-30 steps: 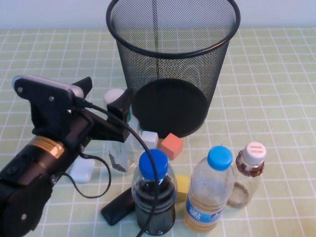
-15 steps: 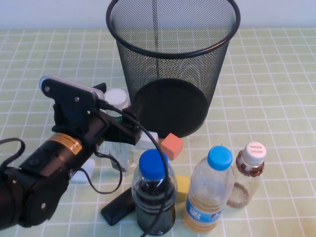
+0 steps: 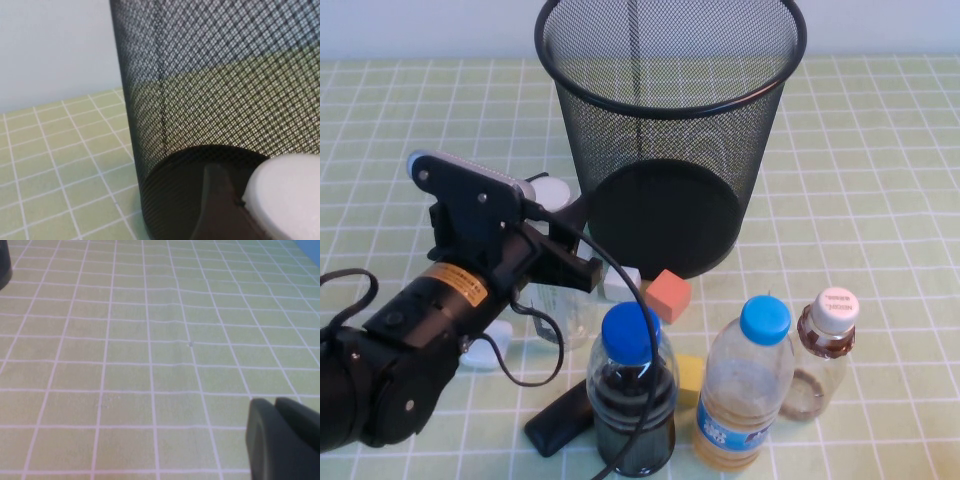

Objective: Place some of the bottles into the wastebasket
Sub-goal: Pick up a bottle from the table with left arm, then place the bottle in the trash can

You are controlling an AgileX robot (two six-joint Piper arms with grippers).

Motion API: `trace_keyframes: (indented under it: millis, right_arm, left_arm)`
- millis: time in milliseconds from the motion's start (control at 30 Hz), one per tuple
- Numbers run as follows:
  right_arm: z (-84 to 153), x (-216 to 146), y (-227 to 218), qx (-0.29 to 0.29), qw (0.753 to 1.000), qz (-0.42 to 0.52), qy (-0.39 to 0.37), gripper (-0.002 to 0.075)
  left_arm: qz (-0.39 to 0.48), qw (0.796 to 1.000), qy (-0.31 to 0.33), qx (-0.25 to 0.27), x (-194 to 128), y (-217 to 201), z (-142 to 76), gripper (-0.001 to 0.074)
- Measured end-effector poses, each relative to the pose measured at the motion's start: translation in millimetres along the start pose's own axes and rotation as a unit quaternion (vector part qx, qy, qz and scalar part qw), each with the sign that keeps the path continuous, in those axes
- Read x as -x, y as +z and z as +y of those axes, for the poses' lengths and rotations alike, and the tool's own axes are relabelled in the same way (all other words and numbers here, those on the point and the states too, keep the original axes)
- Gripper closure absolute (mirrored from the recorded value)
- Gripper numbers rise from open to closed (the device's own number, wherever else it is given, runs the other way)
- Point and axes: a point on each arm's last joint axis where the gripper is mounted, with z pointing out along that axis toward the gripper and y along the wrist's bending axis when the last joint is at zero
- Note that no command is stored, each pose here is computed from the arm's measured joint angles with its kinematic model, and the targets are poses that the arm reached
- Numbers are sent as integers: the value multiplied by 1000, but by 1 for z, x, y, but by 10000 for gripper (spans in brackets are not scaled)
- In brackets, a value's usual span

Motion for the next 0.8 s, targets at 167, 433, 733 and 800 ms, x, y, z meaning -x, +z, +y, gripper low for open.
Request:
trace_keyframes:
  millis: [167,433,733,800]
  right_arm:
    - [0,0,0,0,1000,0,0,736]
    - [0,0,0,0,1000,0,0,736]
    - [0,0,0,0,1000,0,0,736]
    - [0,0,0,0,1000,0,0,736]
  left_arm:
    - [6,1000,14,-5,2,-2,0,406]
    - [101,993,38,-38,66,-37,-6,406]
    - [144,988,42,-29,199,-80,10,406]
    - [133,990,43,-15,228,-81,17,406]
